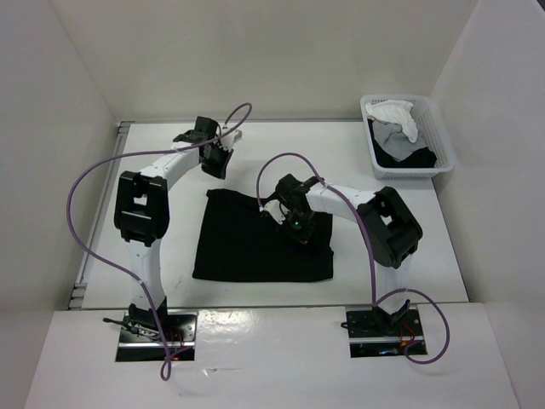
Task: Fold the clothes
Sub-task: Fold the tank top
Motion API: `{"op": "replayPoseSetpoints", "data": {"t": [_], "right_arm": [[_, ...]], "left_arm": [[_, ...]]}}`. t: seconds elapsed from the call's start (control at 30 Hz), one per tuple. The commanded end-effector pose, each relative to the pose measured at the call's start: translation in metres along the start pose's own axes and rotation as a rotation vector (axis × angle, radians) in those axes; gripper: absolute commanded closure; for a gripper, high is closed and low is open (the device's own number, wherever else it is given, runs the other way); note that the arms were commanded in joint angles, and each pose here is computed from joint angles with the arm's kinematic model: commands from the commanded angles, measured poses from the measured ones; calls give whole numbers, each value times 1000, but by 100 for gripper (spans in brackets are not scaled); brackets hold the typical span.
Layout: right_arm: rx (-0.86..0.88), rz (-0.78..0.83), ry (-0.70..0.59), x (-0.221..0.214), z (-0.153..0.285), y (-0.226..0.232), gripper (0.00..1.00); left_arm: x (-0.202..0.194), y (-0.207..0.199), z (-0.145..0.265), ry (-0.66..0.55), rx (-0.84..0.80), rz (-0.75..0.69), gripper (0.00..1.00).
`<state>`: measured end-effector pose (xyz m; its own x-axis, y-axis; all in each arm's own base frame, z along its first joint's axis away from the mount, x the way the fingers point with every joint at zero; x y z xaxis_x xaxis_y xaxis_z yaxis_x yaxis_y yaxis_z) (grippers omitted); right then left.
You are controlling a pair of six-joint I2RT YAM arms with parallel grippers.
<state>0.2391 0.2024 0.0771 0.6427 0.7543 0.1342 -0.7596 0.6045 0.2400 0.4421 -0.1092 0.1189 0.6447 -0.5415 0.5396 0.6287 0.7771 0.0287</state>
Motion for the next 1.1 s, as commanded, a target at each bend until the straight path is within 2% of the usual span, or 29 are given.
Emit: {"op": "replayPoseSetpoints", "data": {"t": [0.0, 0.17, 0.3, 0.33, 0.47, 1.07], "right_arm": [[-20, 2, 27, -4, -17, -6, 100], [-20, 1, 28, -7, -16, -6, 100], [-22, -6, 20, -7, -16, -5, 100], [-22, -6, 20, -7, -16, -5, 100], [-23, -14, 17, -6, -16, -8, 100], [-23, -14, 16, -4, -14, -8, 100]], "left_arm": [[21, 8, 8, -58, 46, 15, 94], [27, -4, 36, -92, -6, 21, 94], [1, -32, 51, -52, -76, 11, 96], [-17, -39, 48, -10, -94, 23, 98], [-31, -51, 61, -18, -124, 24, 100], [-31, -70, 17, 32, -200, 23, 100]]}}
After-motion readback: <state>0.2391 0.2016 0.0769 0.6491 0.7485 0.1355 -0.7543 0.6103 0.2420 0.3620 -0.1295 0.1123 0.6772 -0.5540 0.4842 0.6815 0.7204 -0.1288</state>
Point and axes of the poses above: each gripper's point midway between its finger pads, its own z axis back along the fingers, its own y axis along the line the jaws close on, x = y × z, the point moved 7 cm from there along z, back along the fingers, and after that the axes turned 11 degrees about -z, right-handed, at the moved point
